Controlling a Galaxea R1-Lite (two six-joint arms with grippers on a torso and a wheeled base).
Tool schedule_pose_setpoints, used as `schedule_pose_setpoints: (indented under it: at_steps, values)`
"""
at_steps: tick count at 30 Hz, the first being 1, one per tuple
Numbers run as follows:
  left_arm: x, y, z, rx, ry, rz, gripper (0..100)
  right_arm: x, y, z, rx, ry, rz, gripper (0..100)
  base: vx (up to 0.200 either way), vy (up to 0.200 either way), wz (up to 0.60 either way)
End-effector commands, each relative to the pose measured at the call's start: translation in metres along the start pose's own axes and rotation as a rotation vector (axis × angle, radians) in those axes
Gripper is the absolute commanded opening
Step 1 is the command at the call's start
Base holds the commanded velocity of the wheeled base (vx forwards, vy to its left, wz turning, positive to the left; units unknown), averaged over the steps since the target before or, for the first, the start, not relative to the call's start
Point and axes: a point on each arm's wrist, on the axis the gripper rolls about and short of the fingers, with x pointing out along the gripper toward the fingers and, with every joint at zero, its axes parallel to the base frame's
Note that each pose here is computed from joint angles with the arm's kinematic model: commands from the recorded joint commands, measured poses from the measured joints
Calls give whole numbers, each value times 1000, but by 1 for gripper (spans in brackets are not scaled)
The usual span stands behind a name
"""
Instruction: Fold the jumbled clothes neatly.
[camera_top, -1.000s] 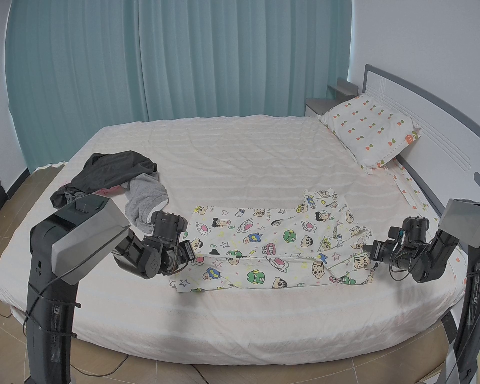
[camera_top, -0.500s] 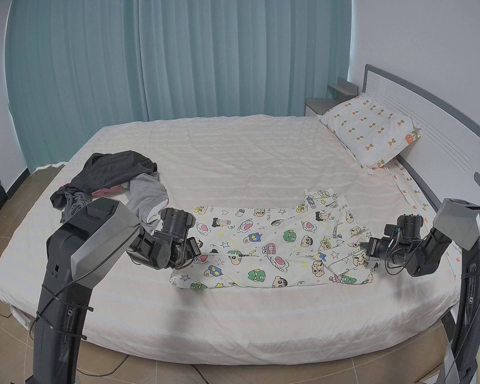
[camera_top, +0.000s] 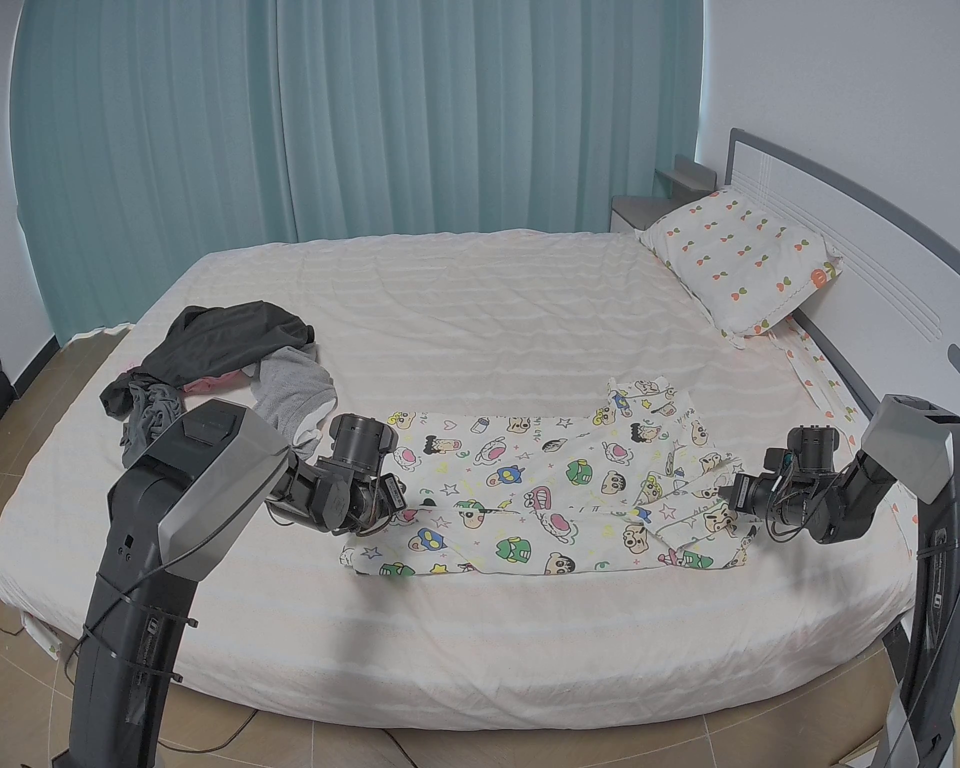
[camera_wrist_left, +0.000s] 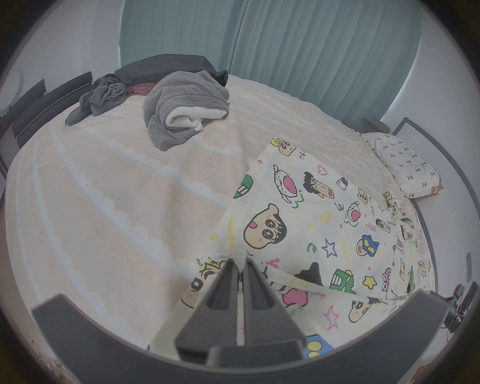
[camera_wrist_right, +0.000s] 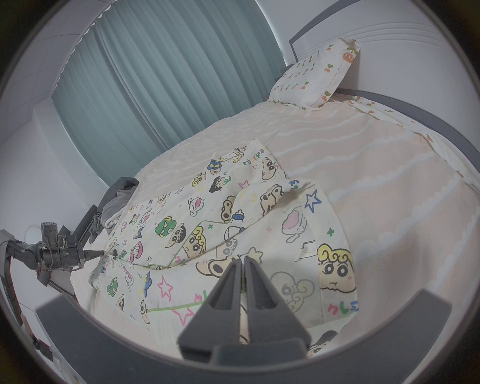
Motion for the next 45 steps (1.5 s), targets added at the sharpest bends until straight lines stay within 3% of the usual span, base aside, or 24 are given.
schedule_pose_setpoints:
  at_steps: [1, 29, 30, 45]
  values:
    - [6, 0, 0, -2, -3, 0, 0, 3, -1, 3, 0, 3, -1, 0, 0, 0, 0]
    - [8, -7, 1, 0, -19, -18, 0, 22, -11, 1, 12, 44, -57, 0, 0, 0, 0]
    - [9, -8, 1, 0, -21, -19, 100, 22, -11, 1, 12, 44, -57, 0, 0, 0, 0]
    - [2, -8, 9, -25, -53, -3, 100, 18, -9, 7, 9, 29, -58, 0, 0, 0, 0]
